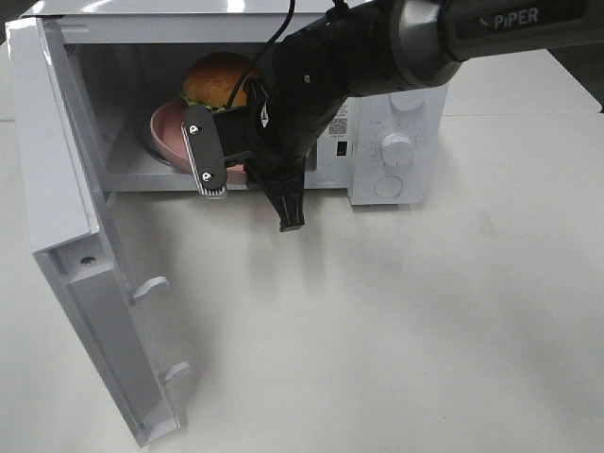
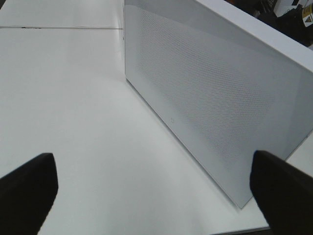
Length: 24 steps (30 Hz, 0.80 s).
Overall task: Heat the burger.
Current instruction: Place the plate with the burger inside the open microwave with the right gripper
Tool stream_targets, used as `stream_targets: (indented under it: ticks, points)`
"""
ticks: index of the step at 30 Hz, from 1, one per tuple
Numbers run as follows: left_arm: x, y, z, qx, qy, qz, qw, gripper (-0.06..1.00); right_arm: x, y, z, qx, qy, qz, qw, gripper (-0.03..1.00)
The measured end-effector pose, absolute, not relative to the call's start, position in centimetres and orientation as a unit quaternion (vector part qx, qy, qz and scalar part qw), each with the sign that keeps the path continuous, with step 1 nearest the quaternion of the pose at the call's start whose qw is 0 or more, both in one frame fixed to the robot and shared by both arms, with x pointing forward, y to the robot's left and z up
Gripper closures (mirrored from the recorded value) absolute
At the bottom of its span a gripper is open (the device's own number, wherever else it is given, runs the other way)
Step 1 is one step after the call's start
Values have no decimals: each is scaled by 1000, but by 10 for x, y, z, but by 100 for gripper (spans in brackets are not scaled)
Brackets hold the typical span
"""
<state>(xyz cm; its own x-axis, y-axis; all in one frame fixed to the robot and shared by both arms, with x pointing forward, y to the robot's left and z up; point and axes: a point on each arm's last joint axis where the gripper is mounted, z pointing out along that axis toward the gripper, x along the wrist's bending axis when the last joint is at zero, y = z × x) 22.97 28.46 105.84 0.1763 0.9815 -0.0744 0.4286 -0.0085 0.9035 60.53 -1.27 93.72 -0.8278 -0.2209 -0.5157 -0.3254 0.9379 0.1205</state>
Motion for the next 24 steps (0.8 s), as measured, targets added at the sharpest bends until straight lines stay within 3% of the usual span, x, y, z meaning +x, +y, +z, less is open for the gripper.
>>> stream_targets:
  ticks: [24]
  points:
    - [230, 285, 1058, 634, 556, 320, 432, -5, 645, 11, 927, -110, 949, 85, 281, 91]
